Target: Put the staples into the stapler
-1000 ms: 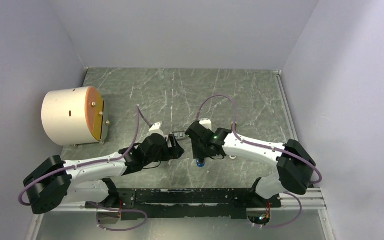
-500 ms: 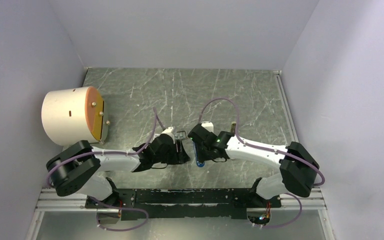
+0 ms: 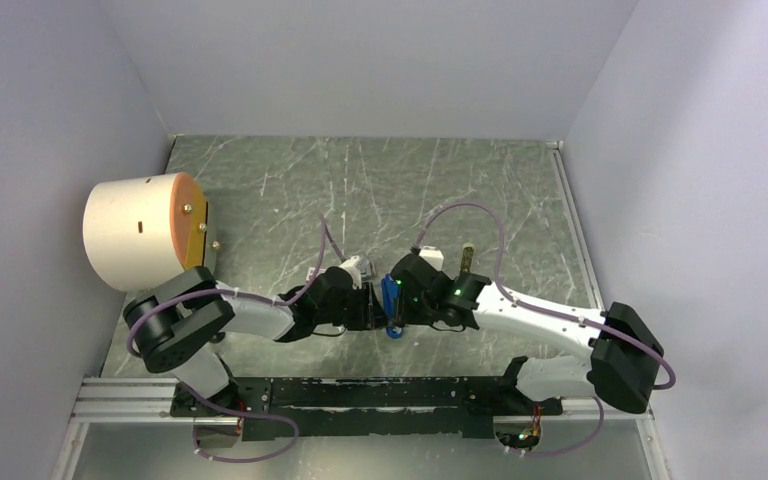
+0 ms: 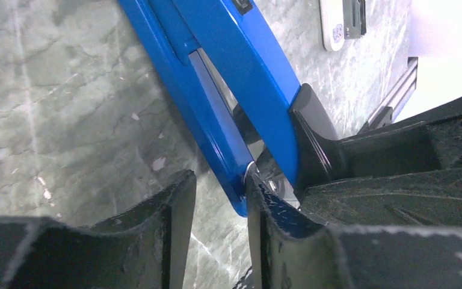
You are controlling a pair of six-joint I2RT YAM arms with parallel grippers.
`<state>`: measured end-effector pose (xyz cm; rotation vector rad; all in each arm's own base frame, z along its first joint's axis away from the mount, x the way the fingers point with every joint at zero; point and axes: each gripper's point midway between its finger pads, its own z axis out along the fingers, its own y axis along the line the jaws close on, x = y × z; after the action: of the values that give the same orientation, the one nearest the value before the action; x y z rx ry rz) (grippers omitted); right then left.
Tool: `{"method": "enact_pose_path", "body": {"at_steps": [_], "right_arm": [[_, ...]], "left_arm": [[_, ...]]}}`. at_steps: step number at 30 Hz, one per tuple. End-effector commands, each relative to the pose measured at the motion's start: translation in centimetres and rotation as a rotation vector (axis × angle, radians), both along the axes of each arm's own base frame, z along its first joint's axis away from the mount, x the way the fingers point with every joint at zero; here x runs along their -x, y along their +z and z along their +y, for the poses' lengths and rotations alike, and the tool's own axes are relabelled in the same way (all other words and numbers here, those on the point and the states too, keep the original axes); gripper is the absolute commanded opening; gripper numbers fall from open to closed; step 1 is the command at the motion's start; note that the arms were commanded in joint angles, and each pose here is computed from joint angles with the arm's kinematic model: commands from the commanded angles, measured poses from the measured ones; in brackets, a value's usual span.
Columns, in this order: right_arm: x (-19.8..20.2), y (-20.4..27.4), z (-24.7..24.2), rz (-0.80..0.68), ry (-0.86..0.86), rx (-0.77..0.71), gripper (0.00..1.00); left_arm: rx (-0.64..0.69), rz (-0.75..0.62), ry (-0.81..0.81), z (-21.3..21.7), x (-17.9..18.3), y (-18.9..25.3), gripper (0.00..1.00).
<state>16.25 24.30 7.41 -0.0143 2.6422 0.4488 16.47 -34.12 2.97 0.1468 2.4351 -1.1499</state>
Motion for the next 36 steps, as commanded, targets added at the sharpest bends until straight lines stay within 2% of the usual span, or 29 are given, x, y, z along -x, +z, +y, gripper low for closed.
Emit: {"method": "enact_pose_path", "body": {"at_steps": [1, 7, 12, 22, 28, 36], "right_arm": [[-0.9, 2.3, 1.7, -0.047, -0.067, -0.138, 0.0], [-1.2, 2.9, 1.6, -0.062, -0.095, -0.157, 0.0], [-2.2, 3.8, 0.2, -0.118, -0.15, -0.114, 0.0], [-5.7, 6.8, -3.2, -0.27, -0.213, 0.063, 0.01], [-10.1, 8.9, -4.7, -0.354, -0.23, 0.143, 0.06], [-14.9, 9.3, -4.0, -0.386, -0.216, 0.168, 0.07]], "left_arm": [[0.064, 0.023, -0.045, -1.2, 0.7, 0.5, 0.39], [0.079, 0.058, -0.062, -1.4, 1.3, -0.1, 0.21], [0.014, 0.074, -0.043, -0.6, 1.2, -1.7, 0.06], [-0.084, 0.071, -0.043, 1.0, 1.5, -3.8, 0.06], [-0.164, 0.085, -0.001, 2.1, 1.2, -5.2, 0.07], [-0.204, 0.078, -0.007, 2.6, 1.1, -6.0, 0.07]]}}
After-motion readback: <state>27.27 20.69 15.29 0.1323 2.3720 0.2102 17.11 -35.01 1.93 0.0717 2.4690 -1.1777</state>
